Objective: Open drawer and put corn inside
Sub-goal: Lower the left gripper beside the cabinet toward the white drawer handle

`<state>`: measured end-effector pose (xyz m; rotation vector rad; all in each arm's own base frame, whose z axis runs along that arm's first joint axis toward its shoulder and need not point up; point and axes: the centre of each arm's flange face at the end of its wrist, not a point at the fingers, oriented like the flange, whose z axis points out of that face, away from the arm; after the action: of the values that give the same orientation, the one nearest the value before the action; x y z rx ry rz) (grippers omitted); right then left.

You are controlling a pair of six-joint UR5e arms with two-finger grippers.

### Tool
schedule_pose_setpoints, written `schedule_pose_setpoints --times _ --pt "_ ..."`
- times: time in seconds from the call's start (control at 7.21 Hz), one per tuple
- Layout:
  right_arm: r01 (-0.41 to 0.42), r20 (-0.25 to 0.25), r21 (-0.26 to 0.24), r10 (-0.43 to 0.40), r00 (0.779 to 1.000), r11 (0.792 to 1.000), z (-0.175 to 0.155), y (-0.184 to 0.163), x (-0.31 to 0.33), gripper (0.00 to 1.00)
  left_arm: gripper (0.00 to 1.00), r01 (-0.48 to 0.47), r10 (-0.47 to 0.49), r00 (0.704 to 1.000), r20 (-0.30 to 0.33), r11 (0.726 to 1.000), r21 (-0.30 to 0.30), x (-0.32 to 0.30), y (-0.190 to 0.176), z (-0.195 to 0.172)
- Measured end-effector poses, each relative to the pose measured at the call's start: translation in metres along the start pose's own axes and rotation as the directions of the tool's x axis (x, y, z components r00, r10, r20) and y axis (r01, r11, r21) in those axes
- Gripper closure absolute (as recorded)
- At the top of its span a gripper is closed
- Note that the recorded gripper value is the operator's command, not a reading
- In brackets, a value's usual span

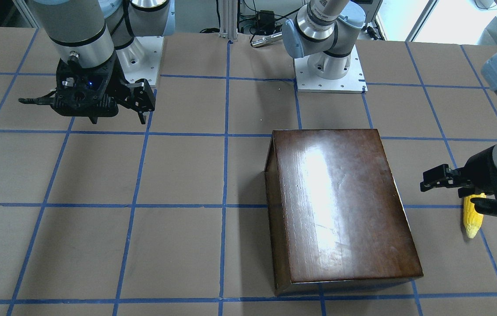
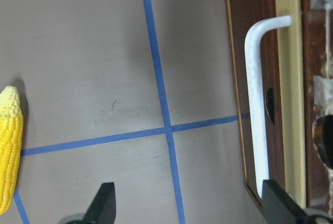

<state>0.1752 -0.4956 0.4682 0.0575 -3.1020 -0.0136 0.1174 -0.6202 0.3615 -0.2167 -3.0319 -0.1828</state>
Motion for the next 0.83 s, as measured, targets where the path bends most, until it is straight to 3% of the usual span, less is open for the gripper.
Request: schedule_pose_setpoints --times 0.42,0.83 --pt "0.000 0.000 0.000 0.000 1.000 1.000 0.000 0.000 0.000 0.00 0.00 -0.014 0.015 0.998 -0.060 1.000 0.016 -0.005 0.001 0.018" --pt "0.000 0.000 0.000 0.000 1.000 1.000 0.000 0.000 0.000 0.00 0.00 0.030 -0.020 0.986 -0.163 0.998 0.059 -0.024 0.016 0.040"
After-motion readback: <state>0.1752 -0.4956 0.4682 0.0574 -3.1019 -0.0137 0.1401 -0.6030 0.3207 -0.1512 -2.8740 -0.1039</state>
